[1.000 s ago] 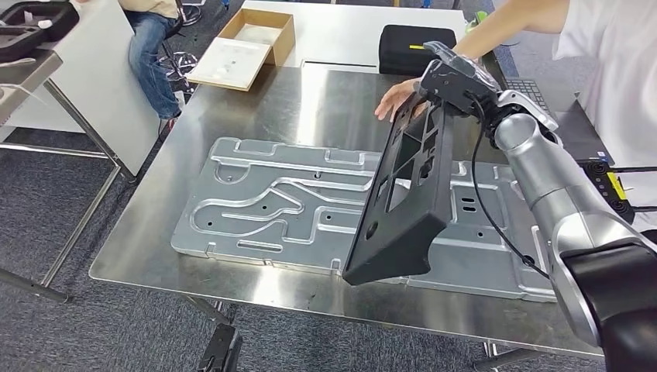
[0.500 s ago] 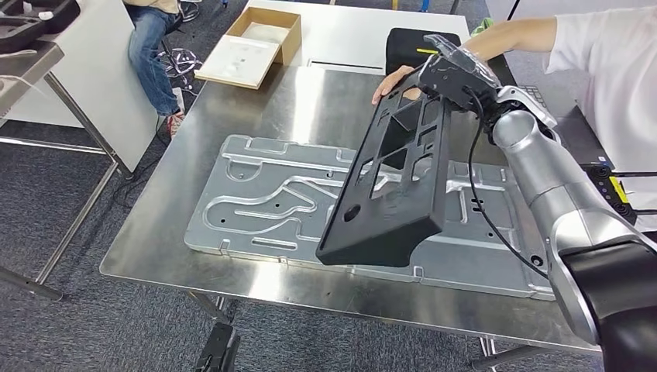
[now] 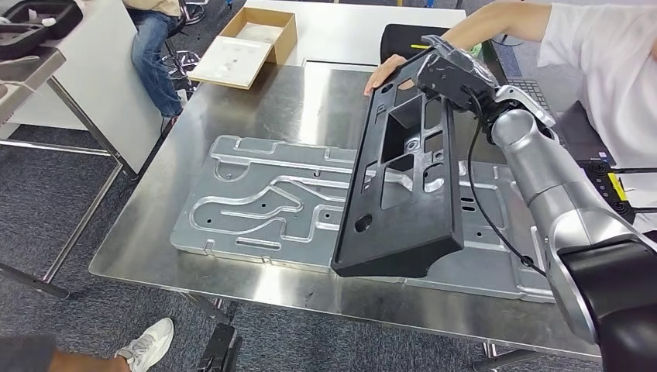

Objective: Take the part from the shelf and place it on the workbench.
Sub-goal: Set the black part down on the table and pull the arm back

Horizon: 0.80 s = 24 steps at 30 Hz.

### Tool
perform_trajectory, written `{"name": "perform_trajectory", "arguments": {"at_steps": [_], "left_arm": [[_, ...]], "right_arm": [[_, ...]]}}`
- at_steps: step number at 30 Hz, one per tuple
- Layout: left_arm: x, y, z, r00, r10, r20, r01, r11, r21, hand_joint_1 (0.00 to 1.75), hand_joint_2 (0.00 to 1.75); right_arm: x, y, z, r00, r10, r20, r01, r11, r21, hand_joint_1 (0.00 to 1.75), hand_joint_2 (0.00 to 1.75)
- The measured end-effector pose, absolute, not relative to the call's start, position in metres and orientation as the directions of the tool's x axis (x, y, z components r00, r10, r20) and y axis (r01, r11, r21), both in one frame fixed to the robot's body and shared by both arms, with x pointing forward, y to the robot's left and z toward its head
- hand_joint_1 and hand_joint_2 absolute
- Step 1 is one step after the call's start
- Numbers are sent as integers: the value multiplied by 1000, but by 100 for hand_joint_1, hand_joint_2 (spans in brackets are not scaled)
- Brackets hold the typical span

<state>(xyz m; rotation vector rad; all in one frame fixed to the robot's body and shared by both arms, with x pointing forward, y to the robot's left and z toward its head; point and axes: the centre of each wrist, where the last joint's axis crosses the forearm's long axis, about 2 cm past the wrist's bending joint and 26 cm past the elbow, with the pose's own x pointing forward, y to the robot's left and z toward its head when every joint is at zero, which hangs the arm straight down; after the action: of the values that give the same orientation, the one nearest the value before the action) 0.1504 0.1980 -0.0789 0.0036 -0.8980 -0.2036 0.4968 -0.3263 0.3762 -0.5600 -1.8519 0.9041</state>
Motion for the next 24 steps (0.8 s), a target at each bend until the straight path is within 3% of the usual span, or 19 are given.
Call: {"name": "perform_trajectory", "arguments": {"at_steps": [24], "left_arm": [[155,198,-77,598,-179,781,175,980,91,0,0]], "right_arm": [[497,-327,376,-423,716,555,24,621,-783,0,0]]}}
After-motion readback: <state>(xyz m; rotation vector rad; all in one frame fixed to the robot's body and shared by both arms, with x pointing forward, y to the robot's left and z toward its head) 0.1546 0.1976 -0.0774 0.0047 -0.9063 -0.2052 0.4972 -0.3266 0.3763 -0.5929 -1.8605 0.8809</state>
